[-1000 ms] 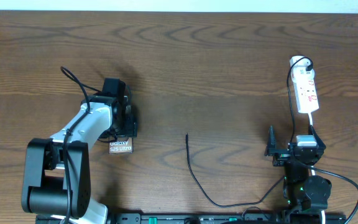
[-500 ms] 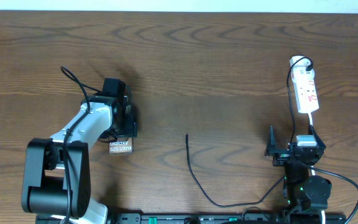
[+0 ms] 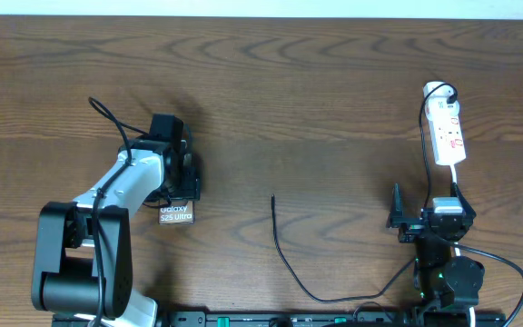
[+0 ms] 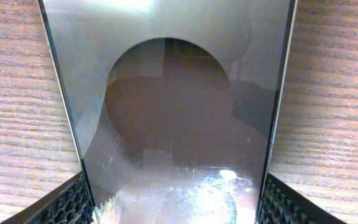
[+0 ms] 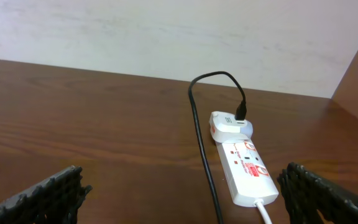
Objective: Plug charger to phone and switch on socket
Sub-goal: 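Lift the phone with the left gripper and rotate it upright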
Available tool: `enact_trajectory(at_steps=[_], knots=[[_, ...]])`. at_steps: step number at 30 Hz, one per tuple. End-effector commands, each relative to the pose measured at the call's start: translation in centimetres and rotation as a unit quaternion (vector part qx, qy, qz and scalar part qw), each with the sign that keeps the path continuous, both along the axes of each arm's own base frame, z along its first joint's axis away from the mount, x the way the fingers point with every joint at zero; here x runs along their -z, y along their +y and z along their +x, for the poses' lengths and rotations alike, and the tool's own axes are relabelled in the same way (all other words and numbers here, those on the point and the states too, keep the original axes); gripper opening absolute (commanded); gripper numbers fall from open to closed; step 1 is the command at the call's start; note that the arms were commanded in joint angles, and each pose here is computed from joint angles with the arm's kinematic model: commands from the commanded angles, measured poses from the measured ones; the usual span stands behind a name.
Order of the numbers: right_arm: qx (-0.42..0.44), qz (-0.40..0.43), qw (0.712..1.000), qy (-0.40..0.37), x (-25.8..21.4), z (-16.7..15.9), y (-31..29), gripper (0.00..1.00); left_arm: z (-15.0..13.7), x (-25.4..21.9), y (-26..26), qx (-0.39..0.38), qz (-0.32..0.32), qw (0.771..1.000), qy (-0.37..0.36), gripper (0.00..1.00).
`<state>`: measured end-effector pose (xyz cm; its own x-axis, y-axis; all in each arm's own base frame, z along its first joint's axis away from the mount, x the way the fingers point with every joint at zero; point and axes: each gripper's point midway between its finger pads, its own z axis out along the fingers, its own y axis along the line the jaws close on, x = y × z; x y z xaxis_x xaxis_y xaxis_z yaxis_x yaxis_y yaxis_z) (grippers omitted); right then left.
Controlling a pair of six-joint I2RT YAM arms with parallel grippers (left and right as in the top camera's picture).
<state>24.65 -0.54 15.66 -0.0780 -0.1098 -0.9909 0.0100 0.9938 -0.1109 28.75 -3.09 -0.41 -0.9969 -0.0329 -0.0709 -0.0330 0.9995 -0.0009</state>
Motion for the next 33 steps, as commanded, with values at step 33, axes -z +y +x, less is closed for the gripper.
enact_trajectory(at_steps=[33], knots=[[-0.005,0.004,1.0,0.003,0.2,0.0,0.2,0.99,4.1,-16.8,-5.6,-0.098,-0.211,0.952,-0.199,0.07]])
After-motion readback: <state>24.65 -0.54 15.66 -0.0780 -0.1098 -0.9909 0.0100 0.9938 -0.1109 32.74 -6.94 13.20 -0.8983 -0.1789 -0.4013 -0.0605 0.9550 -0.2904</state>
